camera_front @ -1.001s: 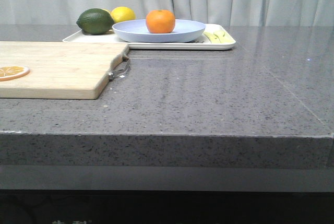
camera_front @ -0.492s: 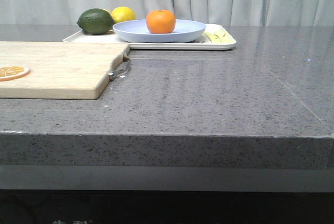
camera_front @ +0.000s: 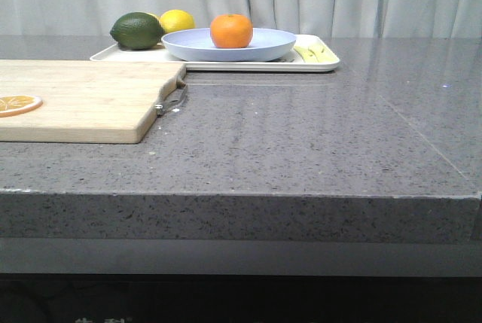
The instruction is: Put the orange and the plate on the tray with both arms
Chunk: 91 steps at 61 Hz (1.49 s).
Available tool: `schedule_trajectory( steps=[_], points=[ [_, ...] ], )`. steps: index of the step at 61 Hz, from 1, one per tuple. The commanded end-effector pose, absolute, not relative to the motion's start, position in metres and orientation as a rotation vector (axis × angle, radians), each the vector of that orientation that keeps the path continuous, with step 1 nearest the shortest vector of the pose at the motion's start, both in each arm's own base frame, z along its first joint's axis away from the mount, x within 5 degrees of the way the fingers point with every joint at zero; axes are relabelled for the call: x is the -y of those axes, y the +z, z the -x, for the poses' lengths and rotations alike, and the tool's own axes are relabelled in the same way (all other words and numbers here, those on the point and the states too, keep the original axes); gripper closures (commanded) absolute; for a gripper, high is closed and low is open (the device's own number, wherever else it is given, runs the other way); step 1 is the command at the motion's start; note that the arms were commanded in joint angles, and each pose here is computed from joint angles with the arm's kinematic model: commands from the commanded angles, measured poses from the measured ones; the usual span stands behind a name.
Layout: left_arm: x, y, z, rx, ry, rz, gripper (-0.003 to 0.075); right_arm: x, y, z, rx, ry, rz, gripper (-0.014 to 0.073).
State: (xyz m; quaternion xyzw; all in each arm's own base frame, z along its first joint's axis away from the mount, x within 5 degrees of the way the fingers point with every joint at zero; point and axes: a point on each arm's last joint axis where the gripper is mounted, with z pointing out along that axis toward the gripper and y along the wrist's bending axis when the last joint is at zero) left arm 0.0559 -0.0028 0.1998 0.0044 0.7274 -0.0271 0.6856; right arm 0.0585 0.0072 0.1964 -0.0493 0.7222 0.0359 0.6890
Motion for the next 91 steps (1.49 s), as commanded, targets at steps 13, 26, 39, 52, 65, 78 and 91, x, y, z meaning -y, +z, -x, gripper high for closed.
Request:
schedule_trajectory(
  steps=[13,26,39,52,65,78,91],
  points=[
    [0.0024,0.2065,-0.0547,-1.53,-0.071,0.005,0.0738,-0.0063,0.2032,-0.0545,-1.513,0.081,0.094,0.0707],
    [0.0024,0.2065,-0.0547,-1.53,-0.071,0.005,0.0738,-0.0063,0.203,-0.0545,-1.515,0.081,0.094,0.0707],
    [0.0024,0.2065,-0.0547,-1.53,-0.071,0.005,0.0738,-0.0063,0.203,-0.0545,-1.515,0.081,0.094,0.0707],
    [0.0024,0.2065,-0.0547,-1.53,-0.071,0.005,0.0738,-0.0063,0.203,-0.0545,-1.515,0.081,0.094,0.0707],
    [0.0024,0.2065,-0.0547,-1.53,-0.071,0.005,0.0738,-0.0063,0.203,-0.0545,-1.515,0.081,0.094,0.0707],
    [0.0024,0.2065,-0.0547,-1.53,-0.071,0.005,0.0738,-0.0063,0.203,-0.0545,-1.515,0.081,0.094,0.0707],
    [0.0024,0.2065,-0.0547,-1.53,-0.071,0.005,0.0738,-0.0063,0.203,-0.0545,-1.515,0.081,0.094,0.0707]
  ],
)
